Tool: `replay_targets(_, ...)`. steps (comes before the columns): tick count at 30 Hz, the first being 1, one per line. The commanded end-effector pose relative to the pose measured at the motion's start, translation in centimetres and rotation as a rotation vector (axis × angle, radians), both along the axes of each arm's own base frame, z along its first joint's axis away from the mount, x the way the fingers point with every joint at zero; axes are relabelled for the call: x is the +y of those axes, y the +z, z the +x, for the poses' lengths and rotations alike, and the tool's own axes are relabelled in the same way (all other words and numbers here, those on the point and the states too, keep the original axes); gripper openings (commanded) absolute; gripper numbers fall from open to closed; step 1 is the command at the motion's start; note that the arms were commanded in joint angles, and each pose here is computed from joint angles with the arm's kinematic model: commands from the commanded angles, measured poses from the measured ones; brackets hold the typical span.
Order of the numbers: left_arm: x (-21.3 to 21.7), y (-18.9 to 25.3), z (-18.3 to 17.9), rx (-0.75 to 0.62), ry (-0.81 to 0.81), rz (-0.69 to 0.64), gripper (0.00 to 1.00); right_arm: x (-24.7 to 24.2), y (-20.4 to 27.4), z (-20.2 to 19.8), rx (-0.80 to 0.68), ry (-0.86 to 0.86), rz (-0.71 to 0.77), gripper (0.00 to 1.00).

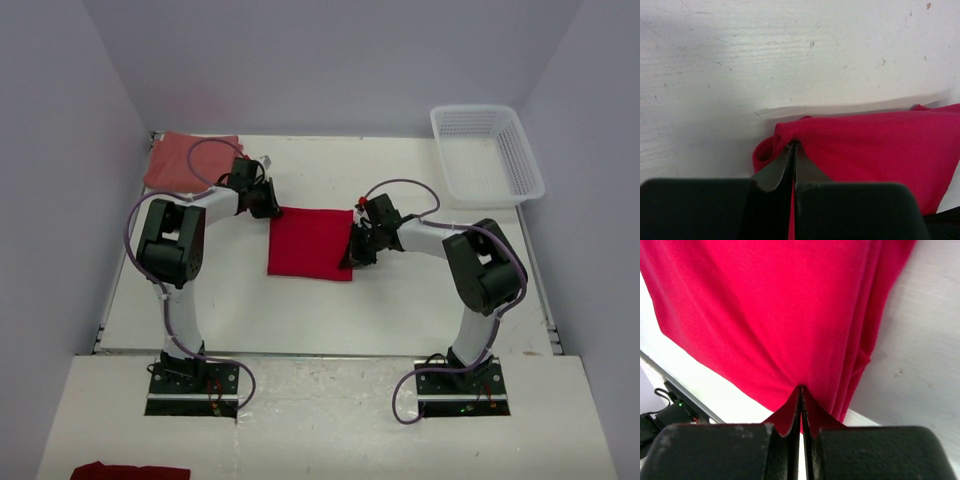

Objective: Fold and stack the t-shirts
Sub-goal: Fold the long partially folded tshirt into a neat square

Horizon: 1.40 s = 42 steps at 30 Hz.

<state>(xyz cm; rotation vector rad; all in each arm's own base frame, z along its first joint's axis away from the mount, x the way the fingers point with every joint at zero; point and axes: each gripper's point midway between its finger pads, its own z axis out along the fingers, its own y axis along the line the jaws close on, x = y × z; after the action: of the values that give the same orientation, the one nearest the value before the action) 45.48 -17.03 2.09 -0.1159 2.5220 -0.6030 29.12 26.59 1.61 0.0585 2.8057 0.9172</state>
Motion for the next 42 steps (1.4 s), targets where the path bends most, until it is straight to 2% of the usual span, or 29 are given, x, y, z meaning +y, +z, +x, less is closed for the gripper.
replay_targets(1, 1.7, -1.2, 0.0, 0.008, 0.016, 0.055, 0.0, -4.7, -2.6, -0.5, 0.041, -0.08, -0.168, 0.0)
replay_targets(13, 1.6, -0.1, -0.1, -0.014, 0.007, 0.046, 0.0, -4.6, -0.8, 0.4, -0.015, -0.05, -0.141, 0.0)
replay_targets(19, 1.1, 2.8, 1.3, -0.093, 0.004, 0.016, 0.0, -4.7, -0.1, 0.5, -0.077, -0.022, -0.148, 0.0)
replay_targets(20, 1.3, 3.9, 1.5, -0.118, 0.018, 0.021, 0.07, -4.6, 0.3, 0.8, -0.091, -0.015, -0.145, 0.0)
replay_targets(22, 1.6, 5.2, 1.7, -0.149, 0.033, 0.031, 0.12, -4.5, 0.7, 0.9, -0.103, -0.005, -0.145, 0.0)
replay_targets(23, 2.2, 6.7, 1.9, -0.186, 0.058, 0.049, 0.19, -4.4, 0.9, 1.1, -0.116, -0.003, -0.146, 0.0)
replay_targets(27, 3.9, 11.2, 1.9, -0.281, 0.136, 0.097, 0.25, -3.2, 2.9, 1.8, -0.175, 0.021, -0.123, 0.0)
replay_targets(28, 4.4, 13.5, 1.7, -0.329, 0.164, 0.096, 0.38, -2.8, 3.2, 1.7, -0.188, 0.033, -0.126, 0.0)
replay_targets(29, 5.2, 13.6, 1.1, -0.331, 0.203, 0.116, 0.43, -2.7, 3.7, 1.8, -0.201, 0.039, -0.13, 0.0)
replay_targets(30, 5.3, 15.6, 0.6, -0.373, 0.214, 0.1, 0.46, -2.4, 4.1, 1.7, -0.217, 0.05, -0.133, 0.0)
replay_targets(33, 6.9, 15.2, -1.5, -0.337, 0.29, 0.126, 0.57, -2.3, 4.7, 1.7, -0.235, 0.058, -0.14, 0.02)
replay_targets(34, 6.8, 15.8, -2.2, -0.343, 0.288, 0.104, 0.59, -2.2, 4.6, 1.7, -0.23, 0.063, -0.14, 0.04)
replay_targets(35, 6.2, 14.5, -3.4, -0.304, 0.257, 0.079, 0.6, -2.2, 4.8, 1.9, -0.226, 0.066, -0.147, 0.06)
replay_targets(39, 3.8, 12.0, -7.0, -0.208, 0.145, -0.032, 0.61, -1.8, 5.4, 2.8, -0.227, 0.068, -0.158, 0.09)
replay_targets(40, 3.8, 11.0, -8.0, -0.184, 0.132, -0.039, 0.56, -1.7, 5.5, 3.0, -0.228, 0.075, -0.158, 0.09)
replay_targets(42, 3.5, 10.2, -8.9, -0.169, 0.112, -0.066, 0.47, -1.1, 6.5, 3.9, -0.242, 0.076, -0.147, 0.0)
